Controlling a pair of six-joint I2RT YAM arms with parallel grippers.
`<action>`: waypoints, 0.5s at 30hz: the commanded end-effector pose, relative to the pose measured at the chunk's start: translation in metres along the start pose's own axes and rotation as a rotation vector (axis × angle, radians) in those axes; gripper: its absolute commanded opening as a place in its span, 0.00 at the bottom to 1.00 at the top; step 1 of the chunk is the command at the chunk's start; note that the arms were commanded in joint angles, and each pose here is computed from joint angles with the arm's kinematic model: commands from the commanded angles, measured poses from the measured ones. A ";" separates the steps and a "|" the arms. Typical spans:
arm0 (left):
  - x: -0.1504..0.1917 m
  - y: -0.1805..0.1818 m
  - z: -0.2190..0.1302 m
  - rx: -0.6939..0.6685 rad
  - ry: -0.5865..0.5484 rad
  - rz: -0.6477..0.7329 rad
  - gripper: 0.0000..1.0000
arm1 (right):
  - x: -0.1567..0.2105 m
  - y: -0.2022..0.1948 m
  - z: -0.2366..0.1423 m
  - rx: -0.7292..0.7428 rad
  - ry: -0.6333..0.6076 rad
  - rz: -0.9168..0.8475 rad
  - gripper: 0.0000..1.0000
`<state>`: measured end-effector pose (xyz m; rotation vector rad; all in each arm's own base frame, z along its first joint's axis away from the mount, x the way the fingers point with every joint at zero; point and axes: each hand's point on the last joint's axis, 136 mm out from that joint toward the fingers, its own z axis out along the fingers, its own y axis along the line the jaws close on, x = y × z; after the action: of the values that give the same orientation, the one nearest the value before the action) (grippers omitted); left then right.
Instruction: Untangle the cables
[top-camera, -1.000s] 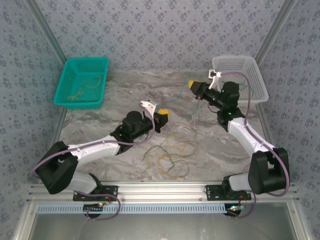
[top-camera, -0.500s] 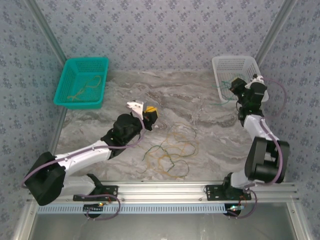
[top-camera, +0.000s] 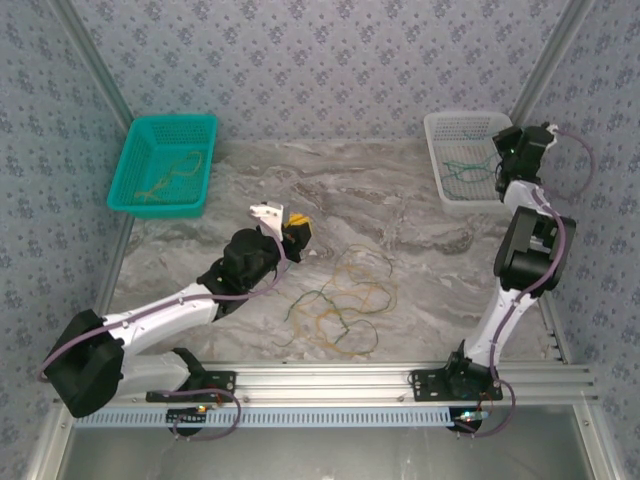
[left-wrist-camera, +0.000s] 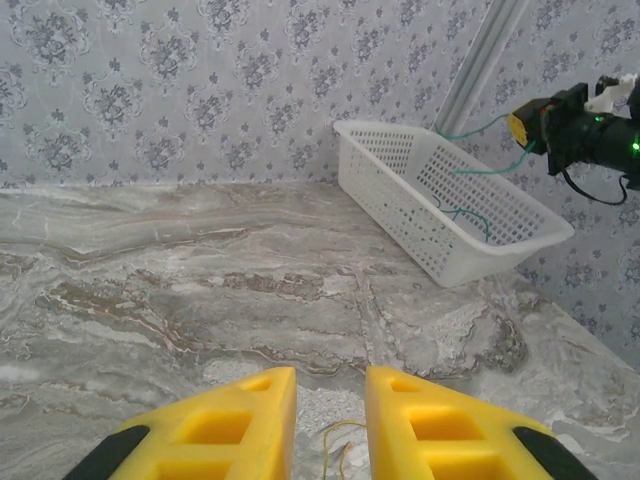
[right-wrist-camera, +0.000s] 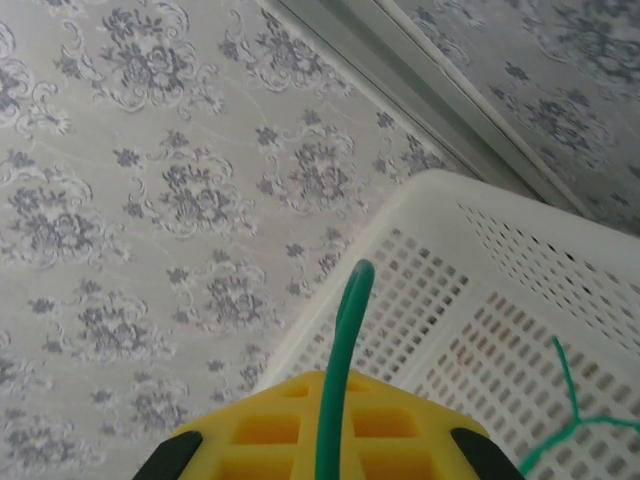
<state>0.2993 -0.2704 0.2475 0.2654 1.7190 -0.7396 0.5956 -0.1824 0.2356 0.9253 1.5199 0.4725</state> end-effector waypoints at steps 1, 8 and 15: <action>-0.011 0.002 -0.003 -0.008 -0.031 0.000 0.27 | 0.016 -0.014 0.027 0.086 0.022 -0.015 0.00; -0.017 0.002 -0.006 -0.008 -0.035 0.012 0.35 | 0.046 -0.011 0.043 0.154 0.155 -0.093 0.58; -0.018 0.011 -0.011 -0.042 -0.040 0.032 0.43 | 0.051 -0.014 -0.025 0.489 0.295 -0.255 0.73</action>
<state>0.3000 -0.2603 0.2545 0.2580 1.7086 -0.7149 0.6152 -0.1463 0.1669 1.0171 1.9314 0.2386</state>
